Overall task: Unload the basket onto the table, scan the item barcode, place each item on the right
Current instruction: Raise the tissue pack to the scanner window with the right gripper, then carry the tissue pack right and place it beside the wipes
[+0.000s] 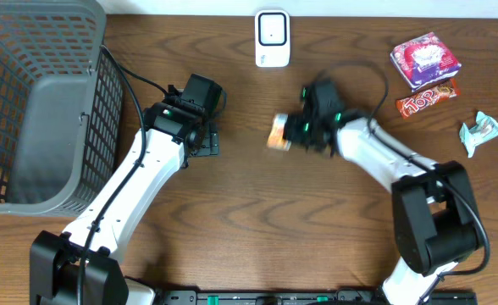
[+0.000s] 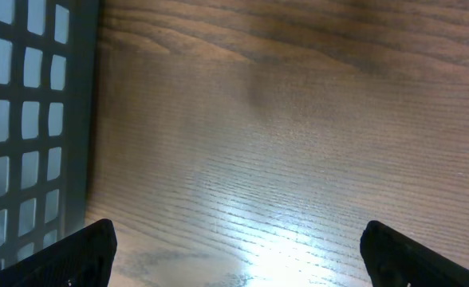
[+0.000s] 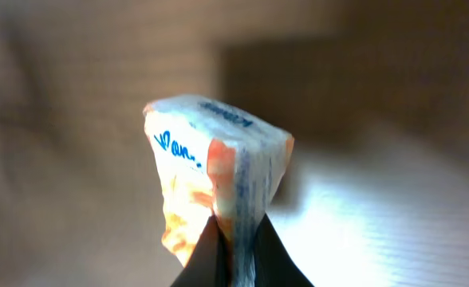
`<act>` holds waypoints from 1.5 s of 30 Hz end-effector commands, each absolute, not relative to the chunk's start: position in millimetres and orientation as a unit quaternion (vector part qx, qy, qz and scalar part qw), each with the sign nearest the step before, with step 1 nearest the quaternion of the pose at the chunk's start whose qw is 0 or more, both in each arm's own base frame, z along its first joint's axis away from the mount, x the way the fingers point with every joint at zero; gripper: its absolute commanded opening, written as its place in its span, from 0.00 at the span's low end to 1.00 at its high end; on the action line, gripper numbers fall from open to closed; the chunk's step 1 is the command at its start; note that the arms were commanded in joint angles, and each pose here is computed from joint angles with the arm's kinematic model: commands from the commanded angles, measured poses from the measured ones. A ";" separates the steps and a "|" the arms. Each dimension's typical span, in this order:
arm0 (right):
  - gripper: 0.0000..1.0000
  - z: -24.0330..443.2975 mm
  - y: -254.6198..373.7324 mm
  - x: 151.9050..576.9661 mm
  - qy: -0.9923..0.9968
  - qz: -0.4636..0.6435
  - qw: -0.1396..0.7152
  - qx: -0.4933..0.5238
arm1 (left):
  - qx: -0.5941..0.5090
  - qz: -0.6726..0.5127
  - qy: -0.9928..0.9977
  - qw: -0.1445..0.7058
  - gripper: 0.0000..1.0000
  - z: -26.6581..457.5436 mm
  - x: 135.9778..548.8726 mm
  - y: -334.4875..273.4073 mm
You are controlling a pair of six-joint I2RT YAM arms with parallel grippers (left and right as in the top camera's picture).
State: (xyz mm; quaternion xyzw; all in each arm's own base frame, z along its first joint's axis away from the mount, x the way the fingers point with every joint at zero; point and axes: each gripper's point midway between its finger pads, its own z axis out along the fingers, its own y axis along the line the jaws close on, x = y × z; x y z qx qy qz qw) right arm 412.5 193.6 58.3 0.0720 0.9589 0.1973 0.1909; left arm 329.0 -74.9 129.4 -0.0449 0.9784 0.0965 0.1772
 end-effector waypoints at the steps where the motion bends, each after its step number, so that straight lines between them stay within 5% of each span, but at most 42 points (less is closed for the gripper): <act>1: 0.01 155.6 157.3 481.0 0.922 0.074 0.379 0.030 | -0.052 0.099 0.977 0.183 0.98 134.1 329.9 -72.4; 6: 0.01 214.9 163.6 519.6 0.859 -0.003 0.509 -0.061 | -0.052 0.099 0.977 0.183 0.98 134.1 329.9 -72.4; 17: 0.01 253.1 198.4 563.1 0.802 0.029 0.592 -0.072 | -0.052 0.099 0.977 0.183 0.98 134.1 329.9 -72.4; 22: 0.01 254.9 211.6 592.7 0.827 0.020 0.553 -0.100 | -0.052 0.099 0.977 0.183 0.98 134.1 329.9 -72.4; 35: 0.01 146.6 209.2 617.9 0.892 -0.095 0.401 -0.187 | -0.052 0.099 0.977 0.183 0.98 134.1 329.9 -72.4; 45: 0.01 216.2 142.2 622.6 0.874 -0.175 0.449 -0.056 | -0.052 0.098 0.977 0.183 0.98 134.1 329.9 -72.5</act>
